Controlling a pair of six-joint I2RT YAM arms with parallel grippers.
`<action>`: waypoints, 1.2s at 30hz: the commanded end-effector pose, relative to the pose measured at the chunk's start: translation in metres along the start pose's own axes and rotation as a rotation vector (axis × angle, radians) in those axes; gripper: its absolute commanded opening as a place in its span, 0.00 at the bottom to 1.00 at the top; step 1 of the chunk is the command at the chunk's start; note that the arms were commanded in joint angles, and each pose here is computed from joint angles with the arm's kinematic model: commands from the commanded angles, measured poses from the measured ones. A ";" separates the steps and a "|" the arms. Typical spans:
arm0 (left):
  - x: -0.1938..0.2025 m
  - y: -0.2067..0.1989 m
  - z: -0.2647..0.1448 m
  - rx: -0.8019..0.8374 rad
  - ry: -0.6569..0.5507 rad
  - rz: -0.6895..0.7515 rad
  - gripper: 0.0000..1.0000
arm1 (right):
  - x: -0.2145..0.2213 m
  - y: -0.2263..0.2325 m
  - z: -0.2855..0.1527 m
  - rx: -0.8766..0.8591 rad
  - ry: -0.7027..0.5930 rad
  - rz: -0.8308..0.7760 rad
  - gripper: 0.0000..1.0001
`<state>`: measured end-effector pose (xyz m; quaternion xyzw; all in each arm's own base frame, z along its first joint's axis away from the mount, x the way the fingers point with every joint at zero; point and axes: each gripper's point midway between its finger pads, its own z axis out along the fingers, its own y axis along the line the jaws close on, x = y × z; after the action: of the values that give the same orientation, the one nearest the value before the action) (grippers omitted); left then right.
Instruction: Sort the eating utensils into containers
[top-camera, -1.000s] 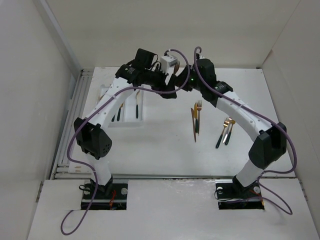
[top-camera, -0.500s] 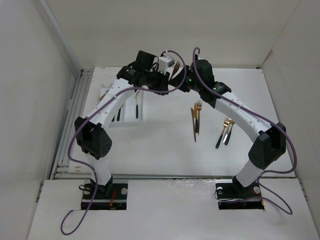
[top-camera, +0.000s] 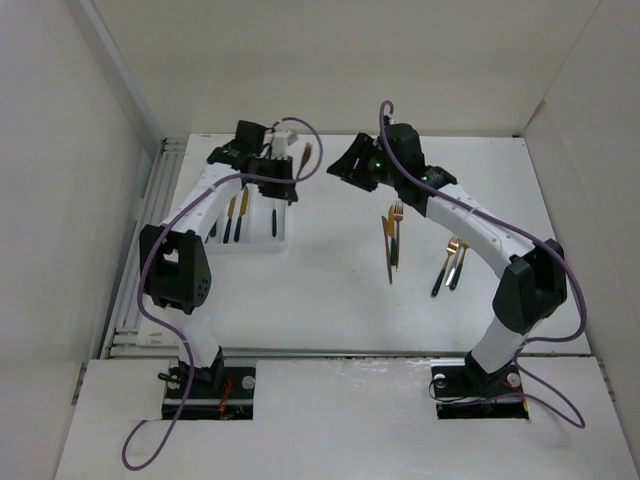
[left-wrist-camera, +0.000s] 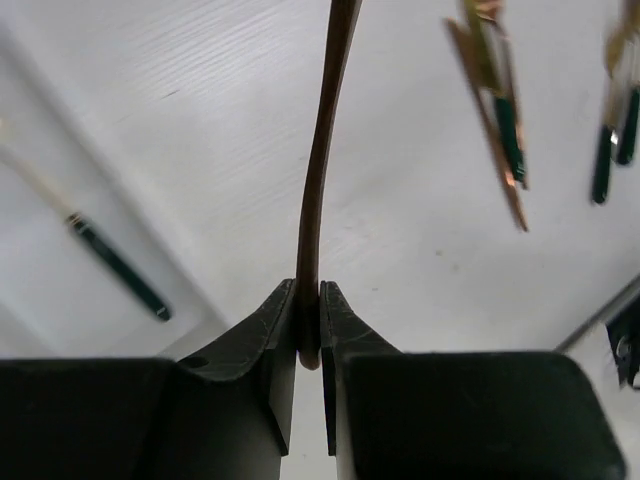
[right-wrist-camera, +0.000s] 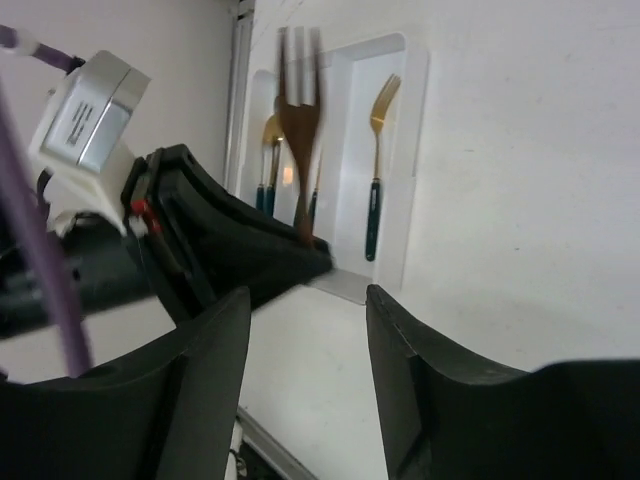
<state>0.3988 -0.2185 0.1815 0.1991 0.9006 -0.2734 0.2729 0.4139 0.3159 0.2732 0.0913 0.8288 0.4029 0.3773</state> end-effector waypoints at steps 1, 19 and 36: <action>-0.002 0.062 -0.027 -0.089 -0.085 -0.194 0.00 | -0.020 0.003 -0.013 -0.030 -0.069 -0.034 0.56; 0.073 0.160 0.036 -0.167 0.066 -0.427 0.00 | -0.015 -0.049 -0.030 0.135 -0.063 -0.065 0.56; 0.032 0.154 0.006 -0.183 0.012 -0.394 0.67 | 0.018 -0.245 -0.050 0.687 0.165 -0.200 0.28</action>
<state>0.4334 -0.1131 0.0543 -0.0074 0.9487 -0.2658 0.1712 0.4105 0.1341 0.1248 0.1505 0.9315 0.0918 0.3181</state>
